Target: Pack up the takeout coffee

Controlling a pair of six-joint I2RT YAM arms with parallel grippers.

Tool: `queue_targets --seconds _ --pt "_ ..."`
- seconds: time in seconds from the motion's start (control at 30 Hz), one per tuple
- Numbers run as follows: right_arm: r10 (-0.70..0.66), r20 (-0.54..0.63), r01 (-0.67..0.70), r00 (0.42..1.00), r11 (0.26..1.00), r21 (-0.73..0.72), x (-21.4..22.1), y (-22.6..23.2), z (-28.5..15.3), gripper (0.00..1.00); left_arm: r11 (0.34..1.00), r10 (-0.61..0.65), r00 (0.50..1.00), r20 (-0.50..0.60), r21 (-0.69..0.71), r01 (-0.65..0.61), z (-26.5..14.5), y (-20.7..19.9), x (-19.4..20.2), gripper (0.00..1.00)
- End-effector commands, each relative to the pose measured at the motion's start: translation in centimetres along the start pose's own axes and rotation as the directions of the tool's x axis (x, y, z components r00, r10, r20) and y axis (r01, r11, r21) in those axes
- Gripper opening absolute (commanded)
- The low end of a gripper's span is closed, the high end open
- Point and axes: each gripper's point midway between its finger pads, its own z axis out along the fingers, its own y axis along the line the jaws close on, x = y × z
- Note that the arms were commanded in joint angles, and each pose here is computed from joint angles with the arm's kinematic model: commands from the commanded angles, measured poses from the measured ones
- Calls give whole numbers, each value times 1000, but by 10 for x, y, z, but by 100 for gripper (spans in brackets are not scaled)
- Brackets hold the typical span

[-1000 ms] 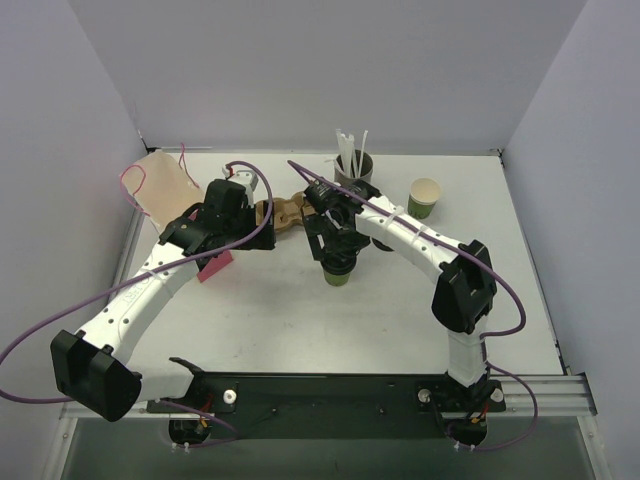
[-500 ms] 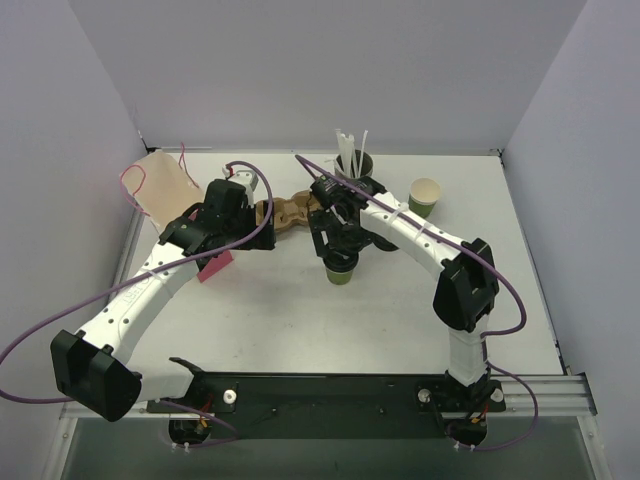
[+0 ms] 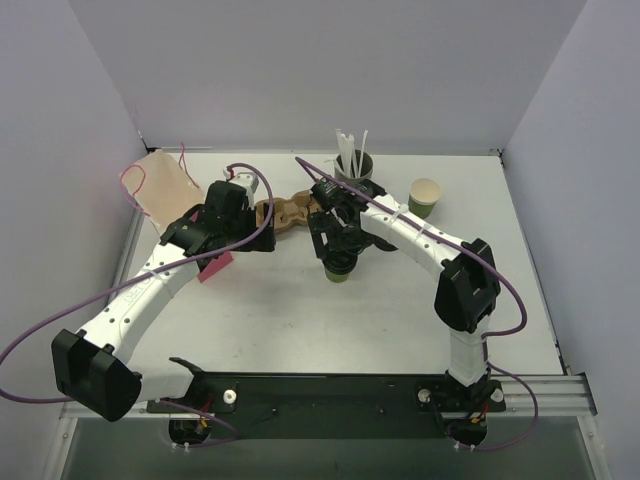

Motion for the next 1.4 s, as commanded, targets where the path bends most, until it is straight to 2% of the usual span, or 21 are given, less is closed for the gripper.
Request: queue_targets --seconds 0.0,0.23,0.5,0.8,1.37 --pt "17 -1 -17 1000 1000 3 4 -4 -11 77 1000 6 999 38 22 -7 -2 -3 -11 97" --pt "23 55 -22 998 1000 -10 -5 -7 -39 77 1000 5 999 35 26 -6 -2 -4 -11 97" --pt "19 65 -18 998 1000 -18 -7 -7 -48 77 1000 2 999 32 28 -3 -2 -4 -9 98" --pt "0 53 1 999 1000 -20 -18 -2 -44 78 1000 2 1000 27 28 -3 -1 -4 -9 98" --pt "-24 -27 25 999 1000 19 -9 -6 -19 78 1000 6 1000 21 29 -7 2 -4 -7 97"
